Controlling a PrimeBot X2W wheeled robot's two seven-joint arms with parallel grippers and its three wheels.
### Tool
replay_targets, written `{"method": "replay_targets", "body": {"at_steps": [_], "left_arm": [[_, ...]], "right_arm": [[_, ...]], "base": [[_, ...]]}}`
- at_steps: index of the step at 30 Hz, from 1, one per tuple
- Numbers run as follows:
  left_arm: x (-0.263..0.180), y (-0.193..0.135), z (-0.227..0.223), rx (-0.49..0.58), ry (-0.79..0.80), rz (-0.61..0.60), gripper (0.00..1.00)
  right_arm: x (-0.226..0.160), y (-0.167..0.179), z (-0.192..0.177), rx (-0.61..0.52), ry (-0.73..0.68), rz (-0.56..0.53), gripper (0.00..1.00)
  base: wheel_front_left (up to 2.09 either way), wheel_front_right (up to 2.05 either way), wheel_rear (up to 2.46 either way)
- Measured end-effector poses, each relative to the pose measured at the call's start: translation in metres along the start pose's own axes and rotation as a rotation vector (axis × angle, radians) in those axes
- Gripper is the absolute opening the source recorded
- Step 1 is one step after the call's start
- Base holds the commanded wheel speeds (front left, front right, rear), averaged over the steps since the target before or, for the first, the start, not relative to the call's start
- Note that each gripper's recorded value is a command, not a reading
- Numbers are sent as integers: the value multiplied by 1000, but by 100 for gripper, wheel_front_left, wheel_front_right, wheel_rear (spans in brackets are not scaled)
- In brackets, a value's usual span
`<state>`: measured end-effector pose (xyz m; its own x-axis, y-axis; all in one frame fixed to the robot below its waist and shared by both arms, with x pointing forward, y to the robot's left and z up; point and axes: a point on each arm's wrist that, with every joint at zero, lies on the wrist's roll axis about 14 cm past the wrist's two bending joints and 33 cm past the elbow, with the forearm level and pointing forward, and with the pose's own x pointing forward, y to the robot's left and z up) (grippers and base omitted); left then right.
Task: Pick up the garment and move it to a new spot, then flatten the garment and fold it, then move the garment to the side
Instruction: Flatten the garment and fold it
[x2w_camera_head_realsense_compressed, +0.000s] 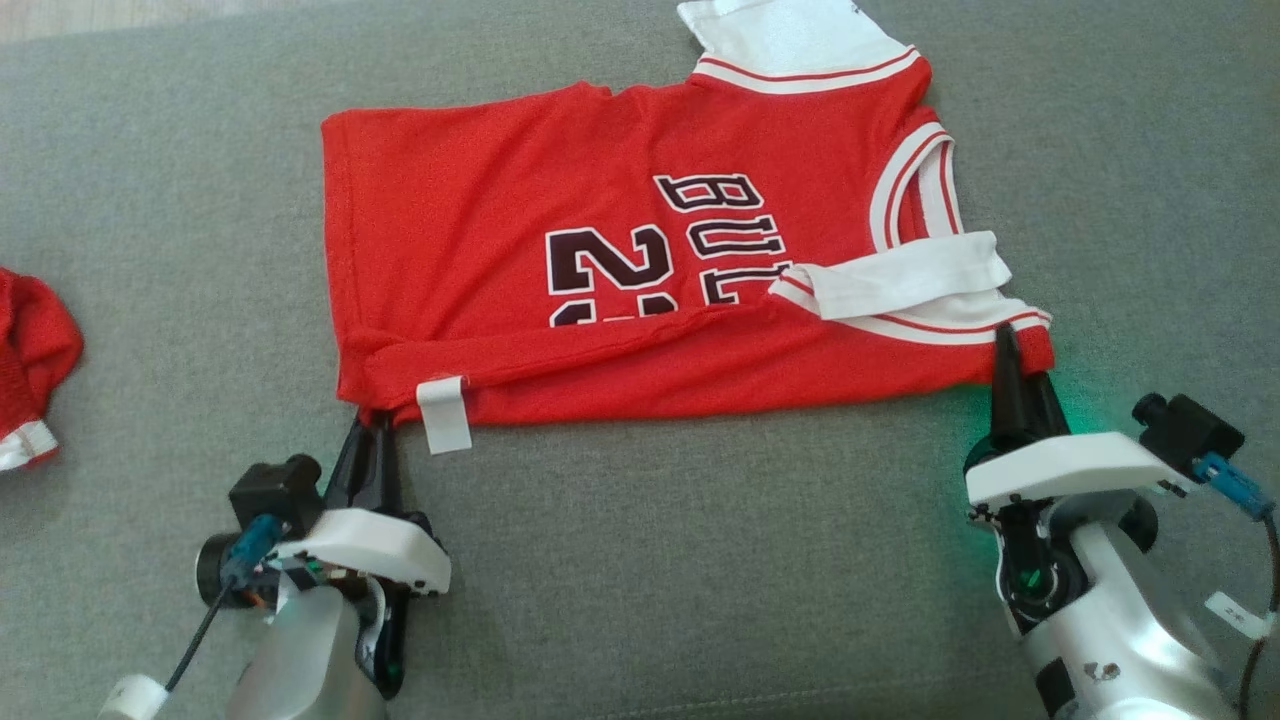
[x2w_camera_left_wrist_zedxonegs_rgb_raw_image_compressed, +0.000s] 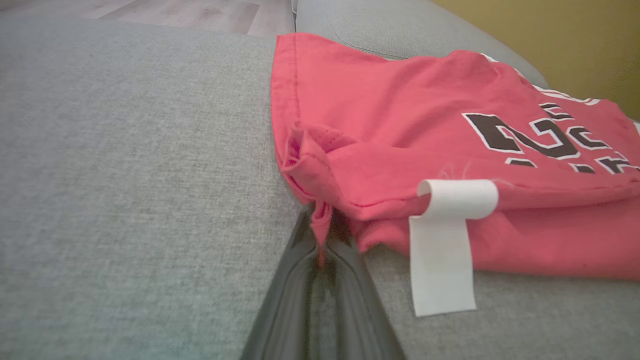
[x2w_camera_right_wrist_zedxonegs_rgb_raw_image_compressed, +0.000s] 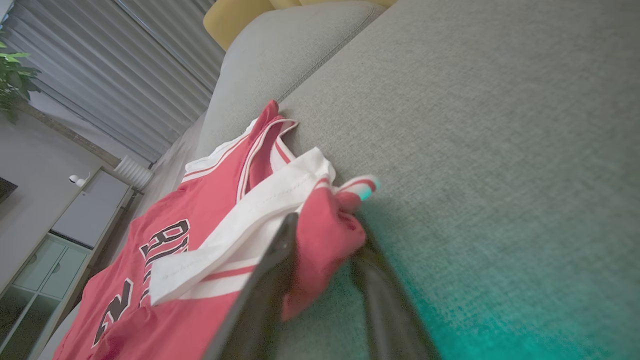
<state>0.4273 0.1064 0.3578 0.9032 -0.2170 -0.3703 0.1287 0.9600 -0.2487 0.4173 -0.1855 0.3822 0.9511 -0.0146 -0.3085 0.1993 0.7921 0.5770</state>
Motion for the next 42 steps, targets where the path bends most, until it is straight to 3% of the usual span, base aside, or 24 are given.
{"method": "replay_targets", "body": {"at_steps": [6,11,19,23,25,28,32,42], "left_arm": [[-3,-3,9,-16,-24,-9,0],[-5,-13,49,-22,-141,-42,0],[-20,-27,143,-12,-383,-82,0],[-29,-24,155,-42,-400,-78,0],[-33,-19,150,-33,-379,-65,0],[-37,-8,137,-128,-346,-29,0],[-44,2,110,-166,-285,7,0],[-86,34,-4,-290,-62,164,0]], "right_arm": [[0,5,5,10,-17,9,0],[-3,23,25,48,-76,54,0],[-7,65,90,97,-218,175,0],[-11,75,115,87,-241,204,0],[-14,75,118,62,-232,204,0],[-17,73,108,62,-202,195,0],[-21,70,94,63,-165,186,0],[-67,6,-6,93,43,40,0]], "base": [[0,0,0],[0,0,0],[0,0,0],[0,0,0],[0,0,0],[0,0,0],[0,0,0],[0,0,0]]}}
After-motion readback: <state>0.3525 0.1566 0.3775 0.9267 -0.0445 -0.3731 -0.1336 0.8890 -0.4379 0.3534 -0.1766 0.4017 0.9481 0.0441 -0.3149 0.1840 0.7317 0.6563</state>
